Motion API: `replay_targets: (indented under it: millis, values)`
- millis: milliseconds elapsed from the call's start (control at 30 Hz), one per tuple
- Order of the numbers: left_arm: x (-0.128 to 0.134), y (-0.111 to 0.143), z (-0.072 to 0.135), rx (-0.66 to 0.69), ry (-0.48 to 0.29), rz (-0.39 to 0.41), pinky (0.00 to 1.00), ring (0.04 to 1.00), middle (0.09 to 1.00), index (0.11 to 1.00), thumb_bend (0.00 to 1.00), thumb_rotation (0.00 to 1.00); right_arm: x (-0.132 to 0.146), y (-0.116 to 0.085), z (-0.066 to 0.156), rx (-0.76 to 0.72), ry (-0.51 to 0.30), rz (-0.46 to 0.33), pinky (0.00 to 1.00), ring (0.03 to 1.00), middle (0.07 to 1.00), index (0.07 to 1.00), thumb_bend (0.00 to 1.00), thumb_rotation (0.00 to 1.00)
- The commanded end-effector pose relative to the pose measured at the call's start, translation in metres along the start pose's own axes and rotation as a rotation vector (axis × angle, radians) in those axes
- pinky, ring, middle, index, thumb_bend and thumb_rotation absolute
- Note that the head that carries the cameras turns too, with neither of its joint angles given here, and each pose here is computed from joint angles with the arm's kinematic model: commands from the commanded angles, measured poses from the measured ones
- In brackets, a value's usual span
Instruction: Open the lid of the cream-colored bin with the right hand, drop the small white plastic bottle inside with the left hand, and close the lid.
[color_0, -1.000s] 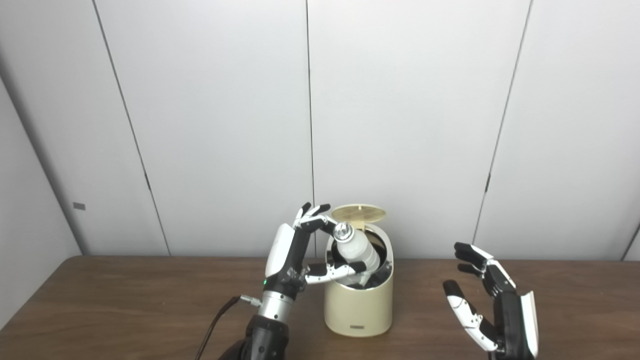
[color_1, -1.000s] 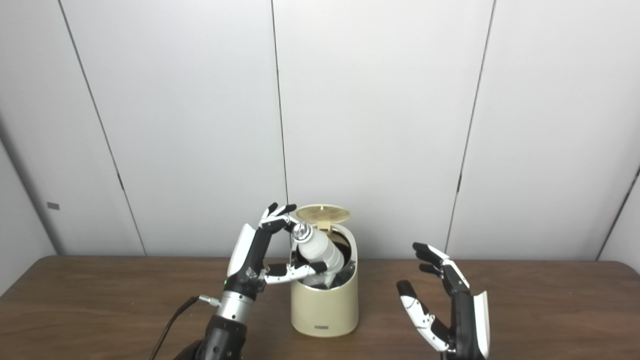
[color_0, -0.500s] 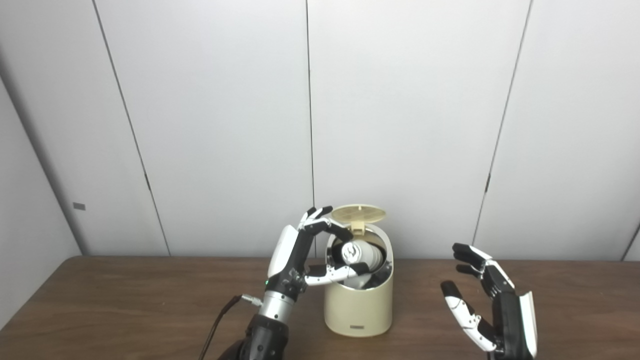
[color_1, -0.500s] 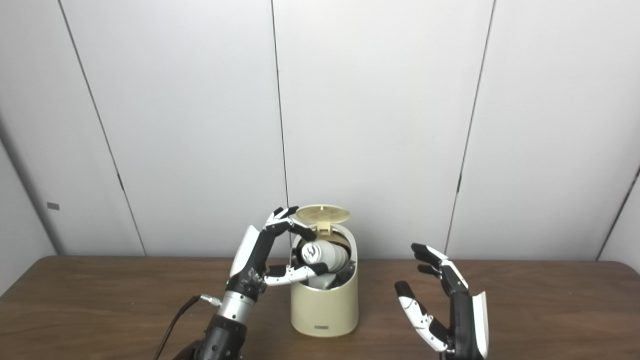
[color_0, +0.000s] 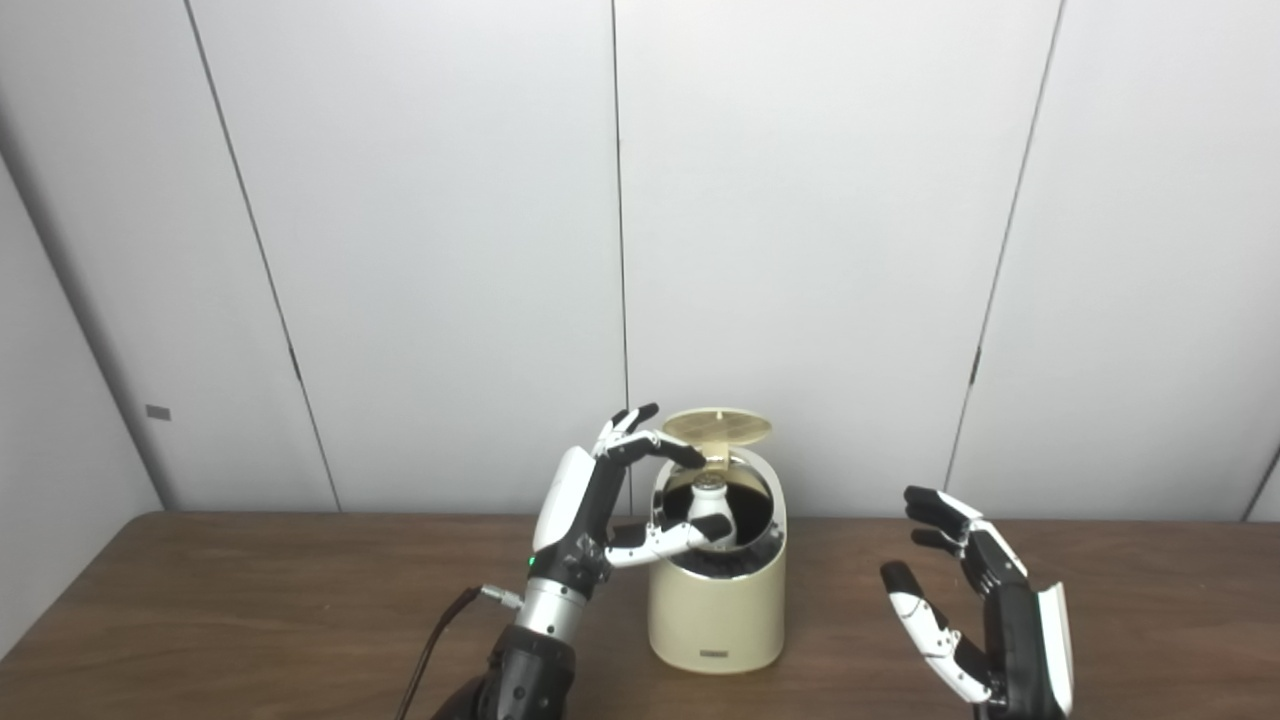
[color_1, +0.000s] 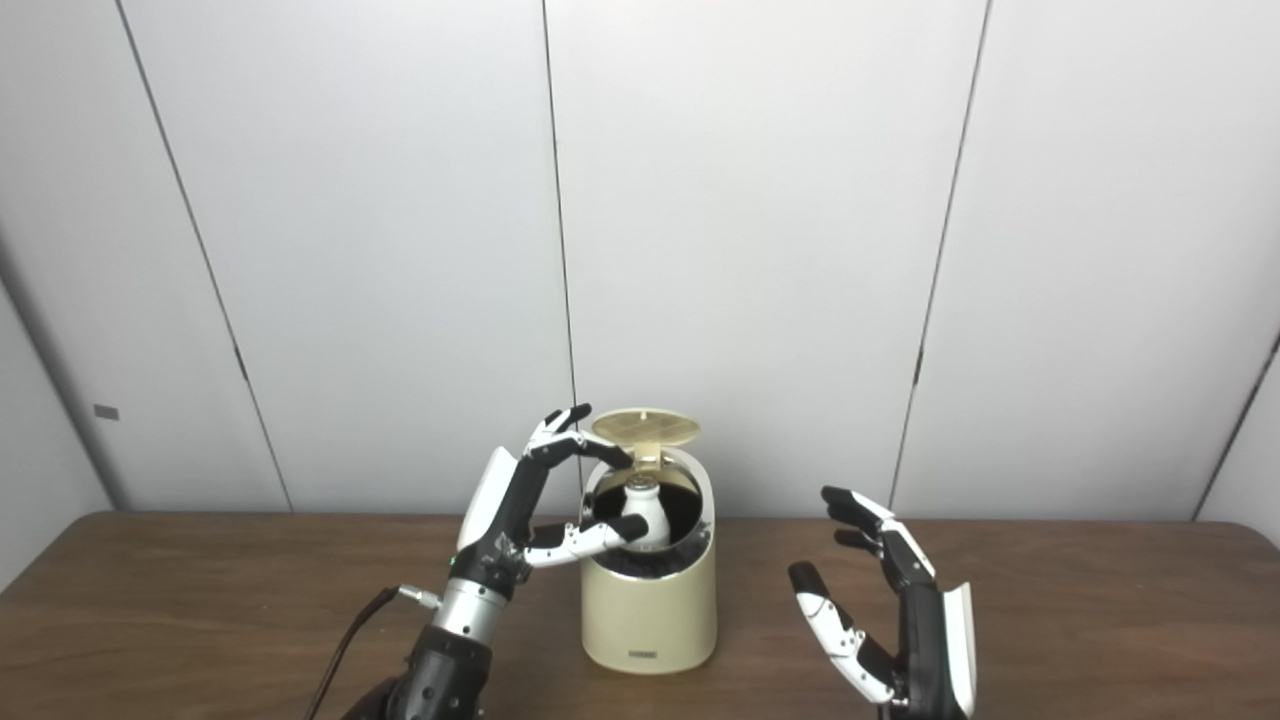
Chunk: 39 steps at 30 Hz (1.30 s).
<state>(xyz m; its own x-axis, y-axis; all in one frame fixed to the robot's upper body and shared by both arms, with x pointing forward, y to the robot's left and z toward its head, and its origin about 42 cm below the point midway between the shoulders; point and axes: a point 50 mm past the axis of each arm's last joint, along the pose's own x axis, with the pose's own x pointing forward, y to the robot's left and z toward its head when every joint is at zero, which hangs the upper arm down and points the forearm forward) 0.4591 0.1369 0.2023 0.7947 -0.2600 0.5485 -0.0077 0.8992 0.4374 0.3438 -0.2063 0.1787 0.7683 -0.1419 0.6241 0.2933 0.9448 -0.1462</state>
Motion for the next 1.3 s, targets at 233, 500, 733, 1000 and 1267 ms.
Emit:
replay_targets:
  millis: [233,500,733,1000,1267]
  values:
    - [0.005,0.018,0.037,-0.116,-0.121,0.202,1.0,0.751,0.469,0.502,0.53,0.01,0.016,0.0,0.008,0.019,-0.077,-0.019,0.66,0.743,0.751,0.723,0.32,0.52]
    - [-0.035,0.041,0.048,-0.281,-0.117,0.269,1.0,0.775,0.473,0.493,0.52,0.0,0.019,-0.003,0.005,0.037,-0.069,-0.02,0.67,0.744,0.765,0.725,0.31,0.48]
    - [-0.072,0.058,0.055,-0.255,-0.135,0.272,0.63,0.632,0.546,0.484,0.5,0.04,0.029,-0.008,0.007,0.005,-0.111,0.031,0.68,0.772,0.788,0.758,0.34,0.53]
    - [-0.1,0.06,0.041,-0.386,-0.059,0.213,0.7,0.783,0.804,0.796,0.28,0.8,0.061,-0.011,0.036,-0.174,-0.212,0.186,0.76,0.853,0.863,0.842,0.5,0.82]
    - [-0.117,0.058,0.028,-0.349,0.004,0.18,0.74,0.826,0.836,0.811,0.27,0.9,0.105,-0.002,0.107,-0.387,-0.269,0.292,0.76,0.986,0.996,0.906,0.72,0.92]
